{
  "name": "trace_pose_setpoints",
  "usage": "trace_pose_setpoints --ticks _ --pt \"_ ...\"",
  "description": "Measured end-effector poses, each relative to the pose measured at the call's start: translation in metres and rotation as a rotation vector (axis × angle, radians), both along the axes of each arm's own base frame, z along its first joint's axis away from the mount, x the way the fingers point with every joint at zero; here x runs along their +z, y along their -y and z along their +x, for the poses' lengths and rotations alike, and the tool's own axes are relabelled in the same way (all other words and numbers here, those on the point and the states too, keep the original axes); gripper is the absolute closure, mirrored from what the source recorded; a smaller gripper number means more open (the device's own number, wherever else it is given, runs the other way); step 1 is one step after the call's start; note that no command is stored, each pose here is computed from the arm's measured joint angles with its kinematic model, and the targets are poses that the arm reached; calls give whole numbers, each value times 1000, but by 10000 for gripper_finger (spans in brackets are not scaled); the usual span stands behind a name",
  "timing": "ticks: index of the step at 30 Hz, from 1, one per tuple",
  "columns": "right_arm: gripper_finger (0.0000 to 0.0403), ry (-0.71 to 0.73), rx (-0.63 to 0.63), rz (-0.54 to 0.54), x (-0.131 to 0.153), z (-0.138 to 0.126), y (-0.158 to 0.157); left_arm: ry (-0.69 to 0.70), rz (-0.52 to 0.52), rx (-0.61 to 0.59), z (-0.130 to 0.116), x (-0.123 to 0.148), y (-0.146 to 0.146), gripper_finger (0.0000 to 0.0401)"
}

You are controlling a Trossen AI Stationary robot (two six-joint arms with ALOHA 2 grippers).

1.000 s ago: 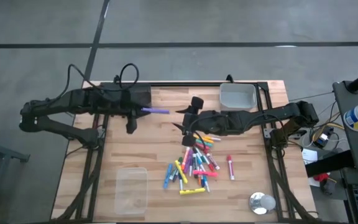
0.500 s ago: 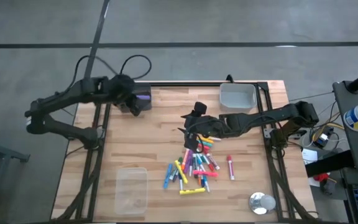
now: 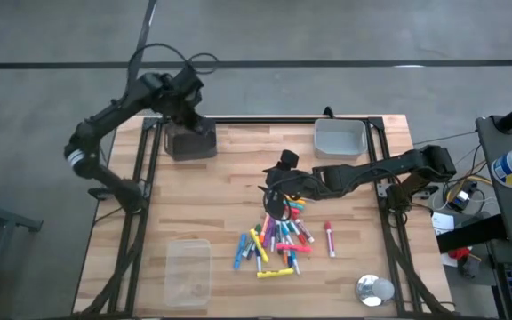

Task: Pick & Place Markers
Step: Put the violet highlighter pen into the black bin

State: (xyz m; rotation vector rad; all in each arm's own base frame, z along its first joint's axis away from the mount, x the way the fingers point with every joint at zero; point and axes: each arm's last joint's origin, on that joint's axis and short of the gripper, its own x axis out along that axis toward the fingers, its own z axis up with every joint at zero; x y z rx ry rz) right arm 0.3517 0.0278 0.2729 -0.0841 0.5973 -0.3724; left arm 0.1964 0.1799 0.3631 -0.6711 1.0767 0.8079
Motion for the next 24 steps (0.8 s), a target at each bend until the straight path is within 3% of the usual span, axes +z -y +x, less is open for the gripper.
trace_pose_setpoints --ticks 12,24 --pt "170 1 -1 6 -14 -3 -1 -135 -132 67 11 -39 -67 343" --pt "170 3 -2 14 -17 -4 -2 -232 -147 99 14 -74 -97 343"
